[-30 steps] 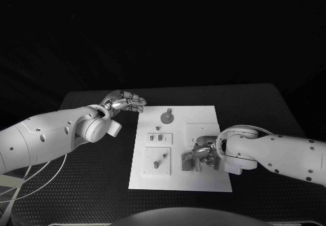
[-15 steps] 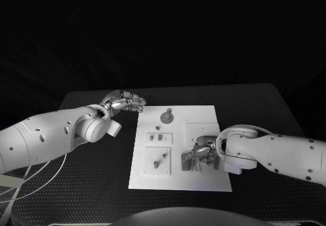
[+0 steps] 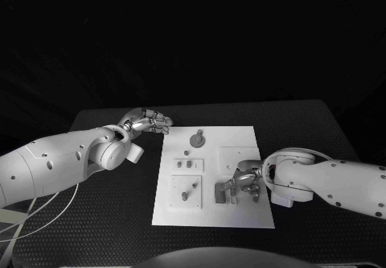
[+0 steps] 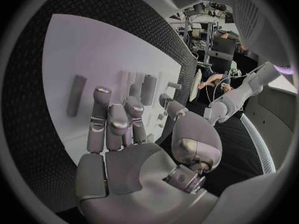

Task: Assemble the parts on the task board

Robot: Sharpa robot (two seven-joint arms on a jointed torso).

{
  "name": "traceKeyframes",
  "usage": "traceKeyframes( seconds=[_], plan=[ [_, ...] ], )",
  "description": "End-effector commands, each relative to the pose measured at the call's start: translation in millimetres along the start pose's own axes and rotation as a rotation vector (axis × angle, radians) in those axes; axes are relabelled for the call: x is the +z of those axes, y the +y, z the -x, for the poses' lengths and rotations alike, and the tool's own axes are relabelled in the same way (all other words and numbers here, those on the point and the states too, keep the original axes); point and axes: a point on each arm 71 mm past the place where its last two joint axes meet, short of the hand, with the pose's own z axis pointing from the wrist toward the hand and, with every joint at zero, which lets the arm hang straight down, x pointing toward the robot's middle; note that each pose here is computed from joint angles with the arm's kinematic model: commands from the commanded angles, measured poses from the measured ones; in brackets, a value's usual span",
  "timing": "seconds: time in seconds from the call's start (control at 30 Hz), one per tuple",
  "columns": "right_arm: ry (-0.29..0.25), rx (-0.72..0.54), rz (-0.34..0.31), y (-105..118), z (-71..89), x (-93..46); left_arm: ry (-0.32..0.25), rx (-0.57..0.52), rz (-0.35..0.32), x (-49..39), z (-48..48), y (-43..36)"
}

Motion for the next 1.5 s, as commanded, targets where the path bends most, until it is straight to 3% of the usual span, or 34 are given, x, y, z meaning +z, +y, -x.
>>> traceKeyframes(
  seconds=[0.03,0.27,0.4,0.53,0.63,0.93,1.27,1.5],
  plan=[
    [-0.053,-0.021,0.005,-2,14.9,-8.8,0.013,-0.007,-0.015,1.0,-1.9,-2.2],
    [-0.150,-0.006,-0.019,-14,47.4,-29.3,0.019,-0.009,-0.016,2.1,-4.3,-2.8],
    [-0.125,-0.030,-0.046,-23,52.6,-37.5,0.018,-0.009,-0.016,2.0,-4.1,-2.7],
    [-0.052,-0.066,-0.097,-34,47.9,-40.9,0.017,-0.008,-0.016,1.9,-4.0,-2.7],
    [-0.034,-0.075,-0.118,-41,46.7,-43.9,0.019,-0.009,-0.016,1.8,-4.4,-2.9],
    [-0.019,-0.127,-0.151,-53,37.1,-45.4,0.021,-0.009,-0.016,2.0,-5.3,-3.1],
    [-0.003,-0.170,-0.181,-63,12.5,-29.5,0.020,-0.009,-0.015,1.3,-4.5,-2.9],
    [-0.006,-0.199,-0.190,-64,6.4,-23.7,0.020,-0.010,-0.015,0.9,-3.8,-2.7]
  ],
)
